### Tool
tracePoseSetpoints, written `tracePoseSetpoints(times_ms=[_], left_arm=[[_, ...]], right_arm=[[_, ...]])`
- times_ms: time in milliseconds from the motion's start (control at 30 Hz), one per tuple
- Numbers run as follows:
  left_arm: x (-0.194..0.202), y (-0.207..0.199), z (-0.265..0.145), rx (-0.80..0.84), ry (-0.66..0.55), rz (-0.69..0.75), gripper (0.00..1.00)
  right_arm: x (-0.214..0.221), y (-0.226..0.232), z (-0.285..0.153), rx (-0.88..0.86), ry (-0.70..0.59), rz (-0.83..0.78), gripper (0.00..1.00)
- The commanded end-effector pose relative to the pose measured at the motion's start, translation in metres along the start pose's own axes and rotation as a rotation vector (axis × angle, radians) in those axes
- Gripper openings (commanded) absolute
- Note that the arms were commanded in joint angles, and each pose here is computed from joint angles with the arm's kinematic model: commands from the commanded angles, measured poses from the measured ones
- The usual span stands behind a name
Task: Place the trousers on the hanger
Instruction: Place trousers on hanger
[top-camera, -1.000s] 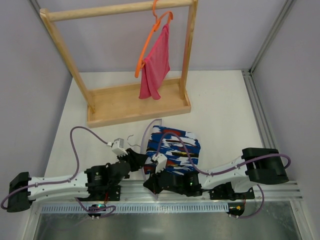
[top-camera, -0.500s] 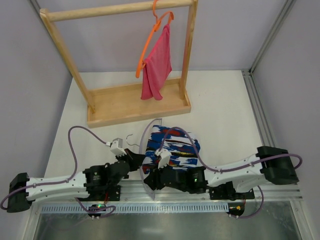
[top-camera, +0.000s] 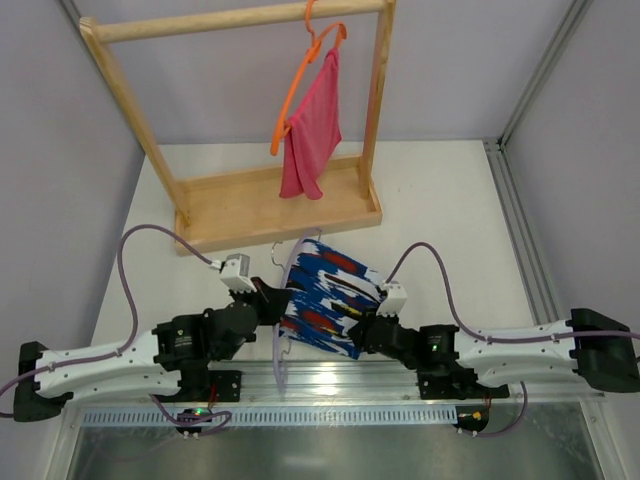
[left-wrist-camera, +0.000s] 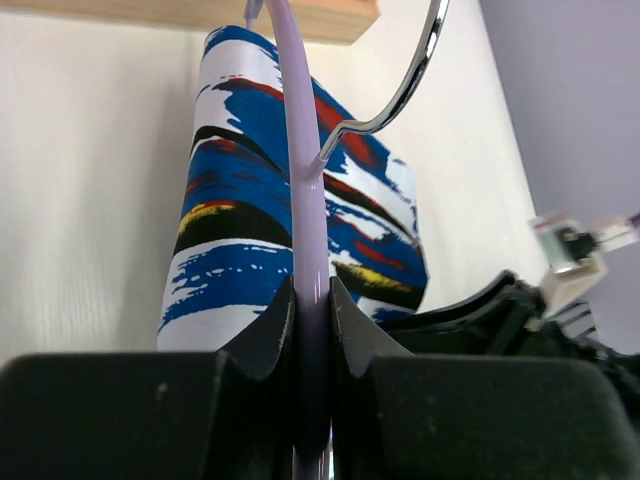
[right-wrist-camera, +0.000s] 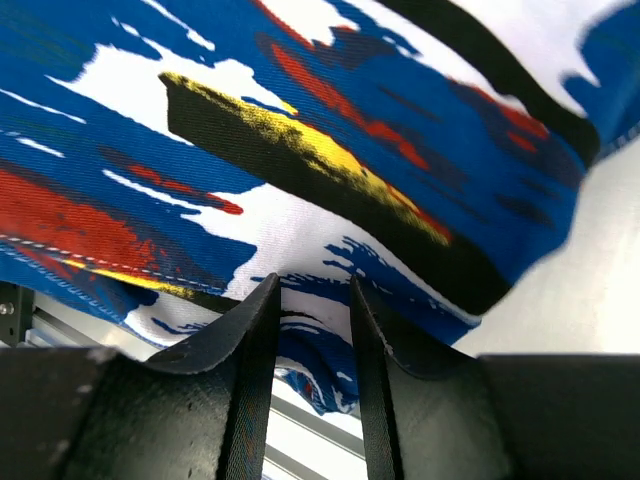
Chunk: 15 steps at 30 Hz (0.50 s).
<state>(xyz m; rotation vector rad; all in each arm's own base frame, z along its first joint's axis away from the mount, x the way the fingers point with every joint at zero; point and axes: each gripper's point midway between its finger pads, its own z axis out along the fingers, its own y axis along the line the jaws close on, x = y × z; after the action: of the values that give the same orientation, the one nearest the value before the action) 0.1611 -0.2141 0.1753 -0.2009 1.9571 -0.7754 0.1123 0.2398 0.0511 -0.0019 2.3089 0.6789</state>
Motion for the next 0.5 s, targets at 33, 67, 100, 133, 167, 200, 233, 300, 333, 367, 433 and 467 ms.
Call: tracePoseSetpoints(times_ms=[33, 67, 100, 133, 167, 200, 233, 300, 333, 367, 433, 467], left_arm=[[-0.061, -0.041, -0.012, 0.058, -0.134, -0.006, 0.0], [-0.075, -0.053, -0.017, 0.083, -0.149, -0.026, 0.0], [-0.079, -0.057, -0.019, 0.091, -0.153, -0.008, 0.0], [-0.085, -0.063, -0.022, 0.101, -0.157, -0.005, 0.0], [-0.097, -0.072, -0.027, 0.119, -0.169, -0.013, 0.0], [-0.103, -0.076, -0.03, 0.124, -0.174, -0.007, 0.01], [-0.104, -0.076, -0.03, 0.113, -0.167, 0.014, 0.0], [-0.116, -0.083, -0.037, 0.129, -0.176, 0.008, 0.0], [-0.116, -0.082, -0.038, 0.128, -0.171, 0.012, 0.0], [-0.12, -0.082, -0.042, 0.134, -0.175, 0.005, 0.0], [-0.122, -0.077, -0.045, 0.12, -0.176, 0.0, 0.0], [-0.126, -0.074, -0.048, 0.117, -0.187, -0.01, 0.0]], right_arm=[[-0.004, 0.038, 0.011, -0.069, 0.004, 0.024, 0.37], [0.008, 0.036, 0.019, -0.047, 0.042, -0.008, 0.37], [0.007, 0.051, 0.021, -0.09, 0.039, 0.004, 0.37], [0.007, 0.059, 0.025, -0.111, 0.042, 0.002, 0.37], [0.016, 0.062, 0.03, -0.116, 0.068, -0.009, 0.37], [0.017, 0.067, 0.033, -0.131, 0.069, -0.014, 0.37], [0.012, 0.08, 0.035, -0.169, 0.051, 0.003, 0.37], [0.011, 0.086, 0.04, -0.176, 0.041, -0.022, 0.37], [0.006, 0.095, 0.04, -0.192, 0.03, -0.029, 0.37], [0.003, 0.1, 0.04, -0.202, 0.022, -0.036, 0.37], [-0.007, 0.114, 0.042, -0.232, 0.009, -0.057, 0.38], [-0.012, 0.121, 0.042, -0.247, 0.004, -0.059, 0.38]])
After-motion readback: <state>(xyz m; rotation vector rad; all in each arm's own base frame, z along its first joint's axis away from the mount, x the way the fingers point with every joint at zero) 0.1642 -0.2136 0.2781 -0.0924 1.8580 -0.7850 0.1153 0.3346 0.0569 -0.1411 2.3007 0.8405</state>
